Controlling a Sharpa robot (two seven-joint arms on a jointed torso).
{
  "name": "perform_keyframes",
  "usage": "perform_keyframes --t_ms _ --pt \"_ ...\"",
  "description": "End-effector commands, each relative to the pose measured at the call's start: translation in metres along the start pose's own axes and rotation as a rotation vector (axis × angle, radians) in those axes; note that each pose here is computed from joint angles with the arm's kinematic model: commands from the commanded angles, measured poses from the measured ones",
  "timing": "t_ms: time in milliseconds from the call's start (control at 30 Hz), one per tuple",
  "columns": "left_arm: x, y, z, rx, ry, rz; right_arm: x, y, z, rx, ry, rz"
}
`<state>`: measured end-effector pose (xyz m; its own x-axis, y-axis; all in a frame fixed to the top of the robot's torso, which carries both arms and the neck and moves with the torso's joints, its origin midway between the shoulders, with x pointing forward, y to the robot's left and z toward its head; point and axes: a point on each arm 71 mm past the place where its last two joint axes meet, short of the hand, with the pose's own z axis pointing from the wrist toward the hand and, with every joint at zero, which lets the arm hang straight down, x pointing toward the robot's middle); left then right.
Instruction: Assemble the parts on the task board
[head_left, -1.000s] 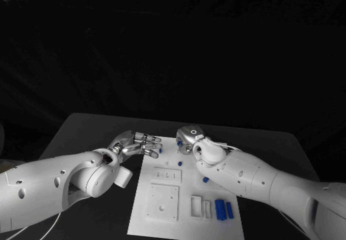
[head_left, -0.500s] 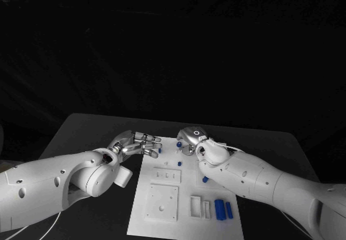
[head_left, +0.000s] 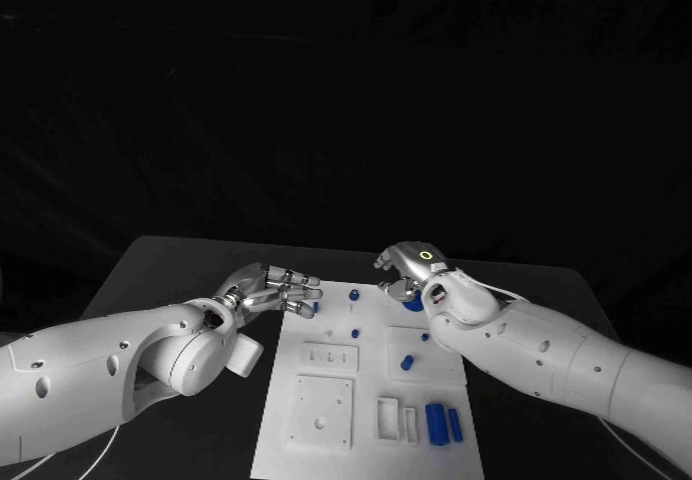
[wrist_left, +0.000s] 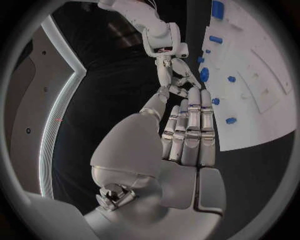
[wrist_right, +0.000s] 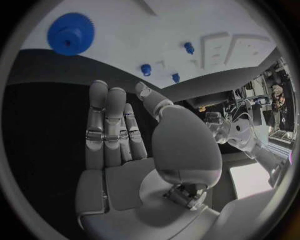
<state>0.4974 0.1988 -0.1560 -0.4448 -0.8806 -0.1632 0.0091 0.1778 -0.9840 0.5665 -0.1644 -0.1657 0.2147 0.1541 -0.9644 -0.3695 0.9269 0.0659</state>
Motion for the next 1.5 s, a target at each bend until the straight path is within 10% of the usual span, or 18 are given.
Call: perform_keyframes --t_ms 33,933,1500 --pt "-0.0023 -0.0024 0.0004 0.012 0.001 0.003 -0.008 -0.014 -0.006 0.033 -0.004 0.052" --pt "-0.0087 0.0019 0.0052 0.017 0.008 0.006 0.026 -0.067 -0.020 0.182 0.253 0.110" --pt "-0.0044 0.0017 0.0055 0.016 0.021 0.004 0.041 -0.060 -0.015 0.201 0.259 0.126"
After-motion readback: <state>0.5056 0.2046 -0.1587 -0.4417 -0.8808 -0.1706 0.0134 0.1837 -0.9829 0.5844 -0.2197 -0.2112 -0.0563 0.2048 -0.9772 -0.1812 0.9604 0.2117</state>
